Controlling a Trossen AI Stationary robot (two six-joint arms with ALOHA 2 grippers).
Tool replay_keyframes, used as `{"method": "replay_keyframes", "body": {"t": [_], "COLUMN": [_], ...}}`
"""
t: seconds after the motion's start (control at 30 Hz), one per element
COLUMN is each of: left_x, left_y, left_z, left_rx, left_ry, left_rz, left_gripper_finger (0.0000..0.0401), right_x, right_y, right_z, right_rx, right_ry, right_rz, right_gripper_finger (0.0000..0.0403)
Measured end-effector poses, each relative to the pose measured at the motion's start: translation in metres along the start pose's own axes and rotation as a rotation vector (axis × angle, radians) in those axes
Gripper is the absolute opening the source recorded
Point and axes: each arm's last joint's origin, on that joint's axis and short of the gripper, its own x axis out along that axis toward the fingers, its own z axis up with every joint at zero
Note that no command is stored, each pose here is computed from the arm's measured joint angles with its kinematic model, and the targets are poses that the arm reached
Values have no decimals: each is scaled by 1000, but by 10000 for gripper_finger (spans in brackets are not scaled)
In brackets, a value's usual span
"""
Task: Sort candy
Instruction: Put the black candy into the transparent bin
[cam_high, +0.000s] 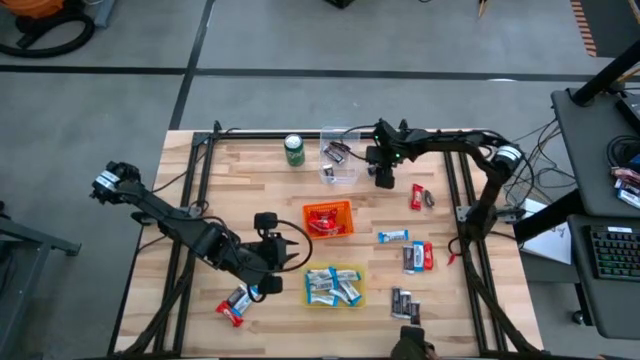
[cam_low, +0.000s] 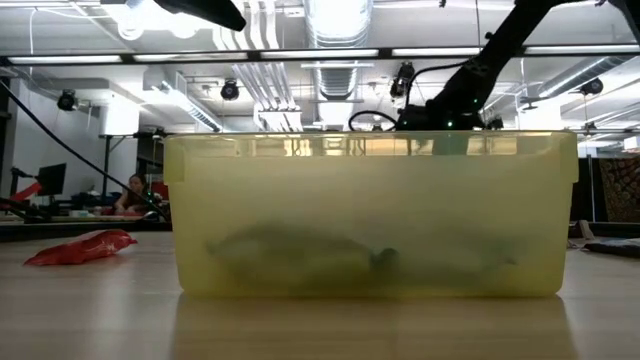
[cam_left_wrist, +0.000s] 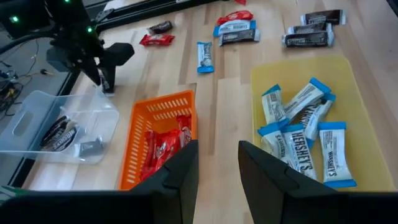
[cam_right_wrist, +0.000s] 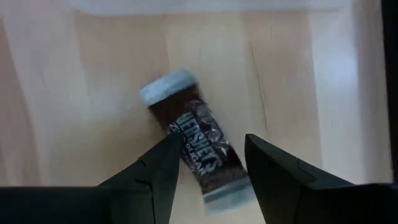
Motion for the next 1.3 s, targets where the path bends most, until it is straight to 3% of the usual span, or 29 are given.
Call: {"method": "replay_keyframes", "body": {"t": [0.27,0.57,0.7,1.03,1.3], "left_x": [1,1,-3,-13,-14], "left_y": [-1,-1,-6,-10,-9], "left_z": [-2,-3,-9,-27,-33], "left_rx": [4,-42,-69,-244,-341], "left_ry": [7,15,49,180,245], "left_rz": [0,0,-13,24,33], "left_gripper_finger": [96,96,96,96,96], "right_x": [16,0,-21,-99,-110], "right_y": [-9,-8,-6,0,23], "right_z": [-9,-14,-15,10,46], "right_rx": [88,132,175,251,251], "right_ry": [-7,-2,1,-322,-554], "right_rz": [113,167,130,-12,-1], "right_gripper_finger": [158,29,16,14,13]}}
